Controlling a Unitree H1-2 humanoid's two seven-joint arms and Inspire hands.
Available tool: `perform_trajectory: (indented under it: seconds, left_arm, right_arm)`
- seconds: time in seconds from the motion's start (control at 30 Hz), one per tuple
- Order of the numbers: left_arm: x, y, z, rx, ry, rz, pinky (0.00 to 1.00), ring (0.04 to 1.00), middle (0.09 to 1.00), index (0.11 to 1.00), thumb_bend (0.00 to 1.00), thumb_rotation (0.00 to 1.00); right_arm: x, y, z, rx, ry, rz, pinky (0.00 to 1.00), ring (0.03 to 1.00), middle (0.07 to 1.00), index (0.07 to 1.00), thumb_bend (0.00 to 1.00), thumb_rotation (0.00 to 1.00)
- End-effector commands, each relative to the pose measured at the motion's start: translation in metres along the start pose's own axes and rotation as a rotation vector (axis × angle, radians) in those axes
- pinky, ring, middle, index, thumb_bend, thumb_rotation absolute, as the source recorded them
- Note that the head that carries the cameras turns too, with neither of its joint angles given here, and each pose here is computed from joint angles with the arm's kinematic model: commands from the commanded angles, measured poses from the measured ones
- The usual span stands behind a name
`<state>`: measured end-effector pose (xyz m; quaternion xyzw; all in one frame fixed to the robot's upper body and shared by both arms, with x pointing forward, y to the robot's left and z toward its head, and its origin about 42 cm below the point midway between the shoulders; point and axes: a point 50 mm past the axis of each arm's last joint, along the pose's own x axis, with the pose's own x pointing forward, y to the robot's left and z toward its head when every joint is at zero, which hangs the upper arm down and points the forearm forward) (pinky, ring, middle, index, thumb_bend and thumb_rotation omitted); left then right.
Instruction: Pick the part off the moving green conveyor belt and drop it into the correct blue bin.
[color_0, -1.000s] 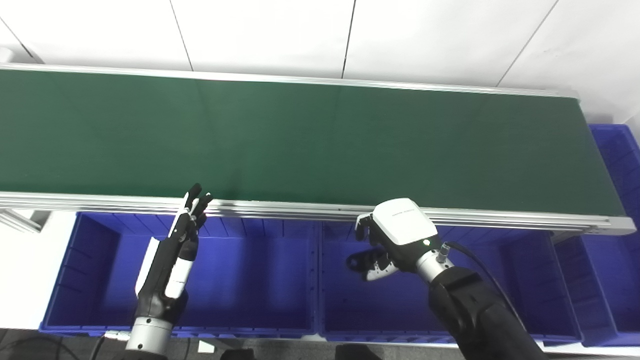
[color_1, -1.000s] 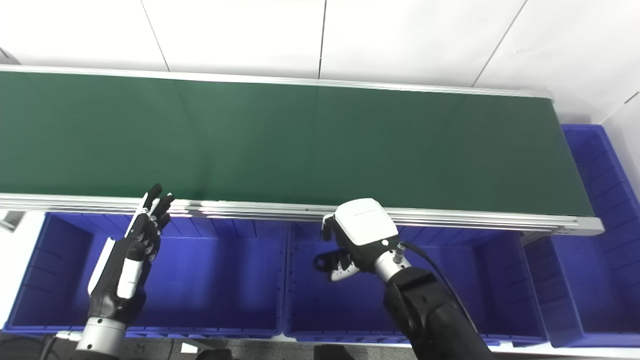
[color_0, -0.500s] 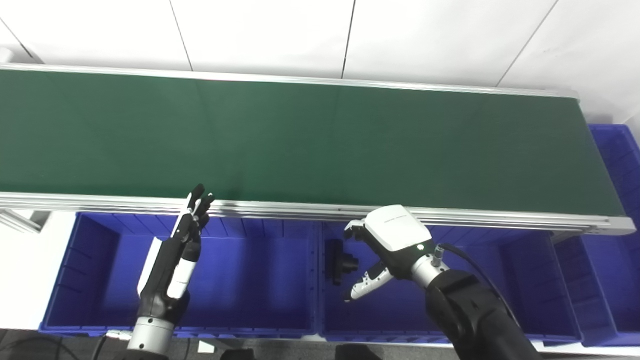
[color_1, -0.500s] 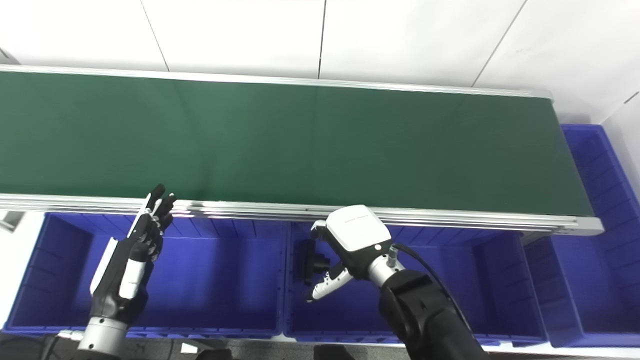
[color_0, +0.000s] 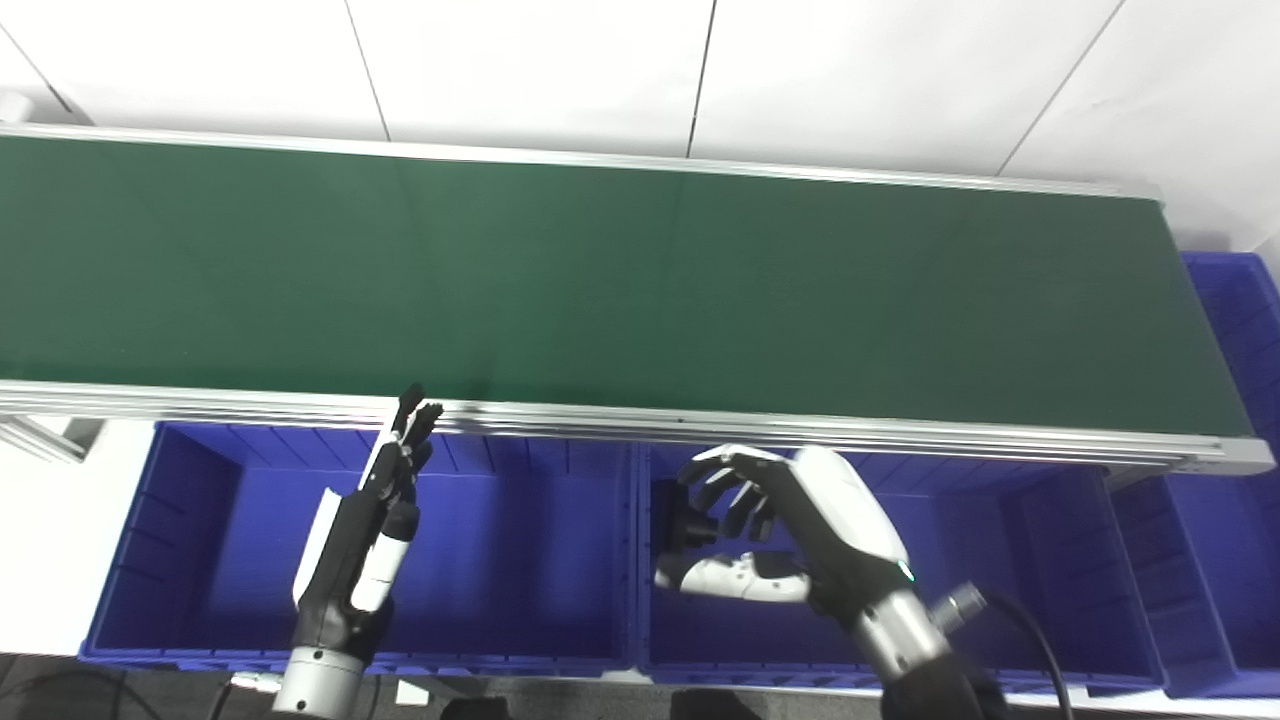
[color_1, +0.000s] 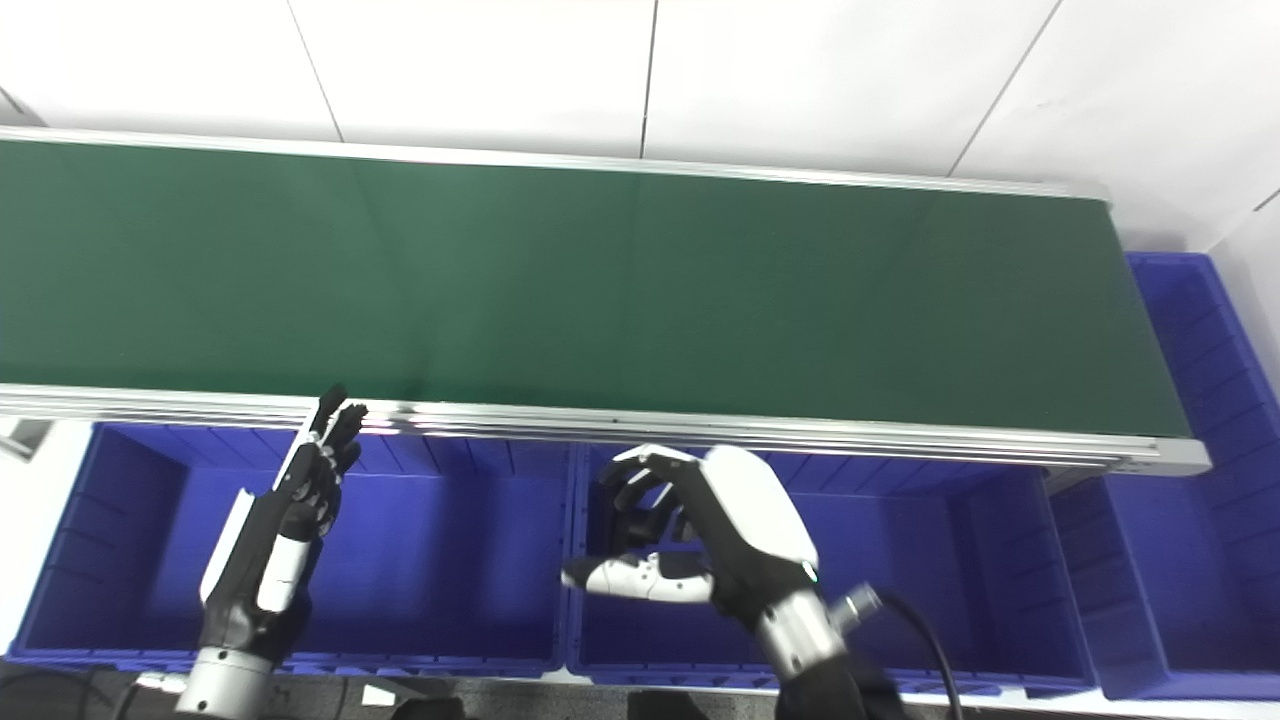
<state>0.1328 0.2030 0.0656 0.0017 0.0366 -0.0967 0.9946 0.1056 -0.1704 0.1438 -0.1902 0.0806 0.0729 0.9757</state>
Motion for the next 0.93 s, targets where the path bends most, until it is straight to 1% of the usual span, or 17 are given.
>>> perform_trajectory:
  seconds: [0.0,0.03,0.07,0.1,0.13,0.2,0.23,0.27,0.3,0.37,0.4,0.5,0.53,0.6,0.63,0.73,0.9]
  left_arm:
    - [0.001,-0.002,0.008,0.024,-0.071,0.0,1.0,1.0,0.964,1.0,0.81,0.96]
    - [0.0,-0.002,0.007,0.025,-0.071,0.001,1.0,1.0,0.962,1.0,0.81,0.96]
    - [0.0,-0.002,0.006,0.026,-0.07,0.002,1.0,1.0,0.962,1.0,0.81,0.97]
    - [0.0,-0.002,0.004,0.025,-0.069,0.003,1.0,1.0,0.962,1.0,0.81,0.97]
    - [-0.001,-0.002,0.003,0.024,-0.068,0.002,1.0,1.0,0.962,1.0,0.81,0.97]
    - [-0.002,-0.002,0.001,0.02,-0.067,-0.001,1.0,1.0,0.966,1.0,0.83,0.96]
    - [-0.003,-0.002,-0.001,0.018,-0.066,-0.001,1.0,1.0,0.966,1.0,0.83,0.96]
    - [-0.004,-0.002,-0.002,0.016,-0.065,0.0,1.0,1.0,0.964,1.0,0.84,0.96]
    - [-0.005,-0.001,-0.003,0.015,-0.064,0.001,1.0,1.0,0.963,1.0,0.85,0.95]
    - [-0.008,0.0,-0.006,0.013,-0.059,0.002,1.0,1.0,0.963,1.0,0.85,0.95]
    - [-0.008,0.0,-0.008,0.013,-0.056,0.002,1.0,1.0,0.963,1.0,0.86,0.95]
    - [-0.011,0.002,-0.012,0.017,-0.056,-0.003,1.0,1.0,0.961,1.0,0.87,0.94]
    - [-0.012,0.002,-0.013,0.017,-0.056,-0.002,1.0,1.0,0.961,1.0,0.87,0.94]
    - [-0.013,0.002,-0.015,0.007,-0.051,-0.004,1.0,1.0,0.96,1.0,0.87,0.93]
    - [-0.014,0.002,-0.016,0.004,-0.048,-0.005,1.0,1.0,0.962,1.0,0.86,0.93]
    - [-0.015,0.002,-0.018,0.002,-0.046,-0.004,1.0,1.0,0.962,1.0,0.86,0.93]
    - [-0.014,0.001,-0.019,0.006,-0.069,0.016,1.0,1.0,0.969,1.0,0.85,0.92]
  right_arm:
    - [-0.009,0.008,-0.01,0.202,-0.128,-0.209,0.48,0.58,0.654,0.675,0.58,0.61]
    - [-0.011,0.012,-0.022,0.244,-0.157,-0.278,0.52,0.602,0.669,0.683,0.53,0.67]
    - [-0.011,0.015,-0.033,0.277,-0.183,-0.329,0.56,0.633,0.691,0.694,0.49,0.68]
    - [-0.008,0.015,-0.043,0.285,-0.197,-0.353,0.61,0.673,0.722,0.718,0.45,0.69]
    - [-0.004,0.015,-0.051,0.284,-0.204,-0.368,0.67,0.717,0.758,0.757,0.42,0.72]
    - [0.001,0.015,-0.063,0.275,-0.207,-0.383,0.75,0.786,0.825,0.83,0.43,0.84]
    - [0.003,0.018,-0.067,0.264,-0.2,-0.389,0.76,0.794,0.833,0.839,0.43,0.85]
    - [0.004,0.02,-0.07,0.257,-0.195,-0.394,0.78,0.821,0.865,0.854,0.45,0.91]
    - [0.005,0.023,-0.072,0.252,-0.185,-0.394,0.8,0.846,0.888,0.864,0.46,0.93]
    - [0.006,0.028,-0.077,0.246,-0.173,-0.391,0.82,0.868,0.906,0.87,0.46,0.95]
    - [0.006,0.03,-0.078,0.243,-0.17,-0.39,0.83,0.894,0.93,0.884,0.47,0.95]
    - [0.007,0.035,-0.081,0.228,-0.165,-0.395,0.86,0.929,0.964,0.9,0.47,0.94]
    - [0.007,0.036,-0.083,0.203,-0.165,-0.403,0.89,0.946,0.978,0.904,0.48,0.95]
    - [0.006,0.038,-0.085,0.153,-0.167,-0.414,0.98,0.991,0.997,0.922,0.5,0.99]
    - [0.006,0.038,-0.086,0.141,-0.168,-0.418,0.99,0.997,0.999,0.933,0.5,1.0]
    - [0.006,0.04,-0.09,0.135,-0.167,-0.42,1.0,1.0,1.0,0.949,0.51,1.0]
    - [0.007,0.041,-0.097,0.172,-0.158,-0.404,0.99,0.997,1.0,0.982,0.61,1.0]
